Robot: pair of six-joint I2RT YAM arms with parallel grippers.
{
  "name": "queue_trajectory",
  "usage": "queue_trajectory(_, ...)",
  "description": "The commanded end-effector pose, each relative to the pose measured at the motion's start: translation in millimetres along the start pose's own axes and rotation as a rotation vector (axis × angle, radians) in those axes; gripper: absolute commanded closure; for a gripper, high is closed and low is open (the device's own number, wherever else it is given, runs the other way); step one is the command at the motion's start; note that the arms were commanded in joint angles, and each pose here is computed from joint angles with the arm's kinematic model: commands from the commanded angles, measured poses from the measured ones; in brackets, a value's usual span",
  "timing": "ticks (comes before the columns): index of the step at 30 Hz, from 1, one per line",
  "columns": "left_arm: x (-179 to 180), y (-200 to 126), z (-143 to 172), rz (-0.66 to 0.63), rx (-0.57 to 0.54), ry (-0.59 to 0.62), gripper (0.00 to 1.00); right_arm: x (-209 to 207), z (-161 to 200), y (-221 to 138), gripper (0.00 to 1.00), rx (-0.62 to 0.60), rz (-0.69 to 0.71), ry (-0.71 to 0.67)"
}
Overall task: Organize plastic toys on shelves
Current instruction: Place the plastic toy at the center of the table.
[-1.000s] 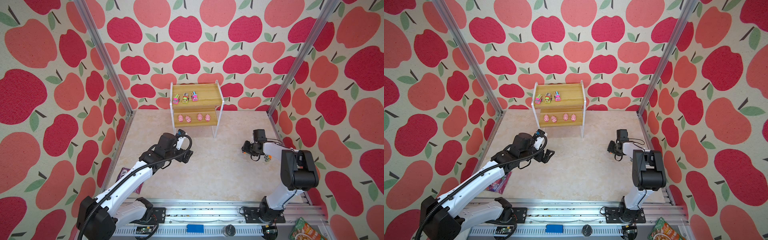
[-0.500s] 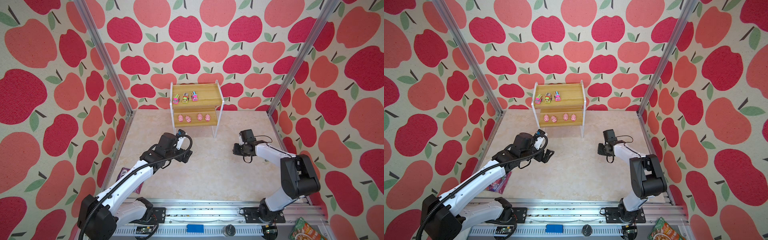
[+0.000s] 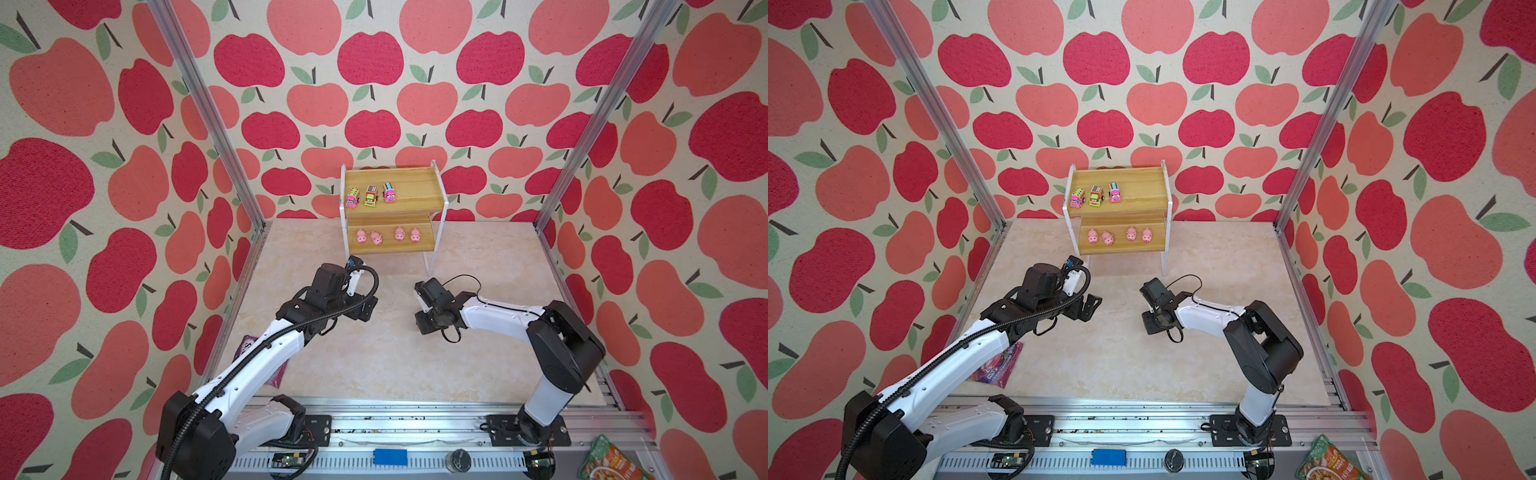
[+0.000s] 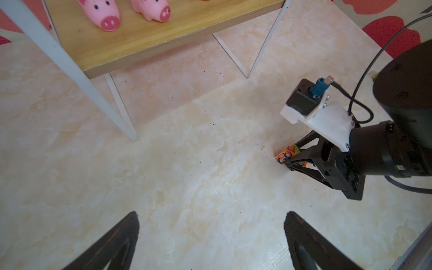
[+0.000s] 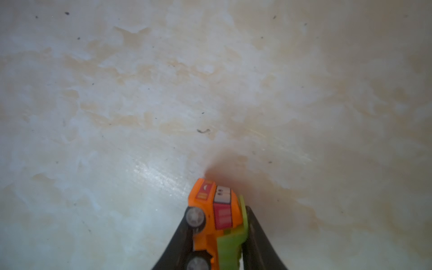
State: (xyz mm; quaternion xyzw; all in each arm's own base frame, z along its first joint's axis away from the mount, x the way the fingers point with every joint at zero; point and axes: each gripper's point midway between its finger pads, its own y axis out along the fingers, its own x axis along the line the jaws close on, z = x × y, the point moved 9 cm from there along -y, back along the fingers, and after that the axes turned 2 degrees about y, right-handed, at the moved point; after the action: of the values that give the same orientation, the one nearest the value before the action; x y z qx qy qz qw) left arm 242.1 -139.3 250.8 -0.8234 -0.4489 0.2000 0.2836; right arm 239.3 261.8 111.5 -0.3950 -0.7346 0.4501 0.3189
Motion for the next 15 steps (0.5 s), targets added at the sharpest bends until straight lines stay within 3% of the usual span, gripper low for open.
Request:
queue_trajectory(1, 5, -3, 3, -0.032, 0.017, -0.007, 0.01, 9, -6, 2, 0.64, 0.005, 0.032, -0.064)
queue_trajectory(6, 8, -3, 4, -0.042, 0.02, -0.019, 0.01, 16, -7, 1, 0.48, -0.015, -0.007, -0.107)
queue_trajectory(10, 9, -1, 5, -0.045, 0.025, -0.027, 0.01, 17, -11, -16, 0.32, -0.098, -0.036, -0.128)
queue_trajectory(15, 10, 2, 7, -0.042, 0.035, -0.042, 0.01, 2, -12, -39, 0.27, -0.193, -0.09, -0.066)
